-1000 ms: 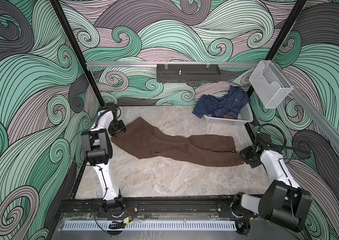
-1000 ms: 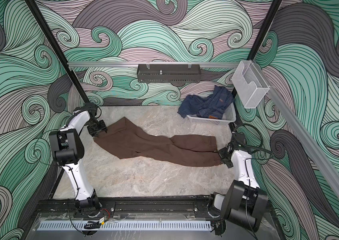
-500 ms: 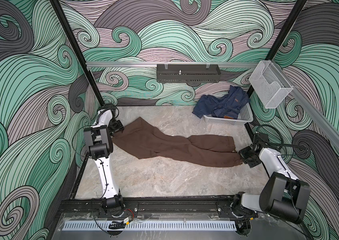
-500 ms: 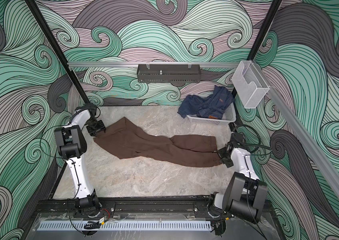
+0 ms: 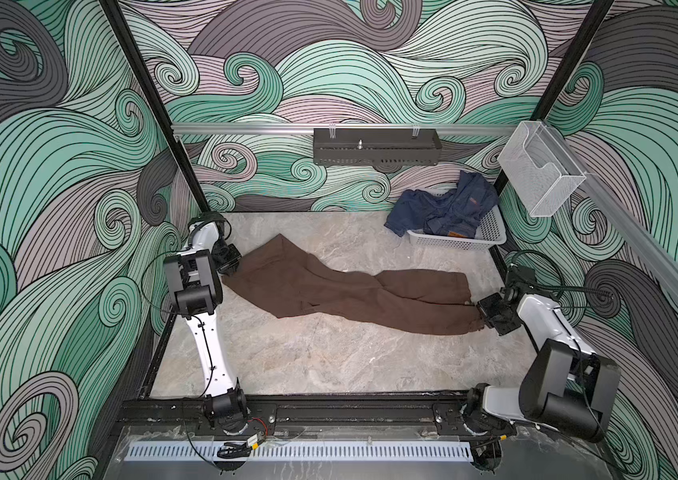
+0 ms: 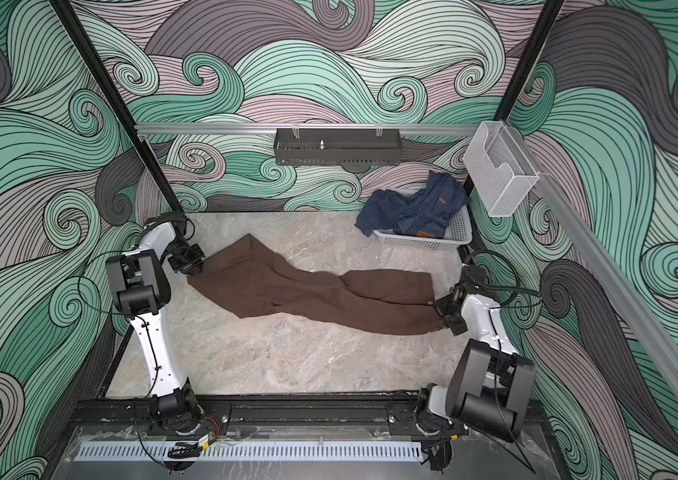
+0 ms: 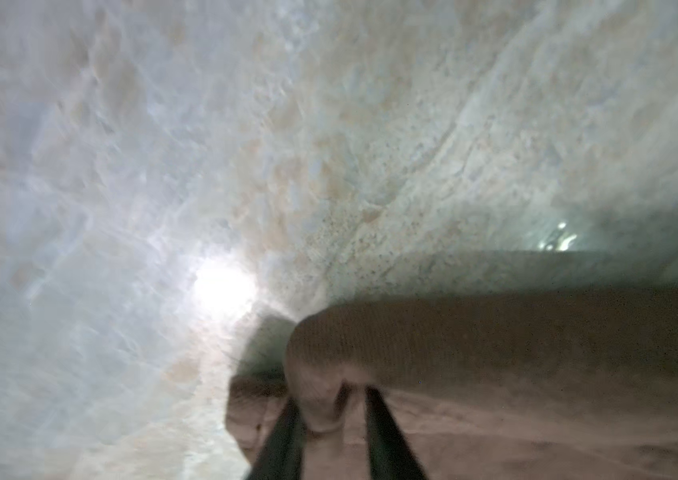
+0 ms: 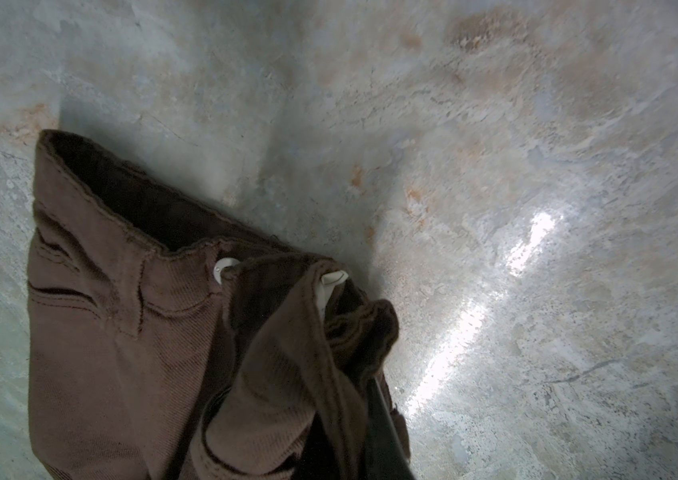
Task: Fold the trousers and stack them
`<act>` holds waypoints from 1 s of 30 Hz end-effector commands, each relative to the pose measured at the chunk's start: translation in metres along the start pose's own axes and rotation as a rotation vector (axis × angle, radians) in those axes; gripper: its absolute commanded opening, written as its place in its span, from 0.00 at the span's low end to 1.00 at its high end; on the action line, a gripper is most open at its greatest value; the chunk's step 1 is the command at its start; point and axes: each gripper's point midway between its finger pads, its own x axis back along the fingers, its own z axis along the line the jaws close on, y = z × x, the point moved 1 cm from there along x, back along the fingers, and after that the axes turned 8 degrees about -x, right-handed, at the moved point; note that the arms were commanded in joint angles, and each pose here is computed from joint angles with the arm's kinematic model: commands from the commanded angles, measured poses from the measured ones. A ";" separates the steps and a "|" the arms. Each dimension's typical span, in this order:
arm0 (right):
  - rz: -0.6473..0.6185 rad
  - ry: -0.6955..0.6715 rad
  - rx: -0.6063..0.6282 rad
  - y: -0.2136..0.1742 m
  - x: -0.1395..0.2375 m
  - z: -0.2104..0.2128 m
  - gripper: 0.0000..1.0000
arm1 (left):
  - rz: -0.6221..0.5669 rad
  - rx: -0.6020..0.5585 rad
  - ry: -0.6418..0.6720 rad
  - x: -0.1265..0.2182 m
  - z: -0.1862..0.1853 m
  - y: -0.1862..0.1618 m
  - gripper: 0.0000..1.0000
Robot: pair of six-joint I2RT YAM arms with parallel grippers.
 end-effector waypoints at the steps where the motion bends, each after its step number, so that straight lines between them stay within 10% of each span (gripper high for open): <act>1: -0.001 0.009 0.000 0.002 0.002 0.005 0.07 | -0.036 0.056 -0.151 0.016 -0.019 0.007 0.00; 16: -0.056 0.079 -0.065 0.020 0.033 0.022 0.07 | -0.454 0.543 -0.807 0.228 0.034 0.030 0.00; 30: -0.065 0.154 -0.166 0.021 0.064 0.011 0.07 | -0.549 0.815 -0.872 0.267 0.111 -0.035 0.00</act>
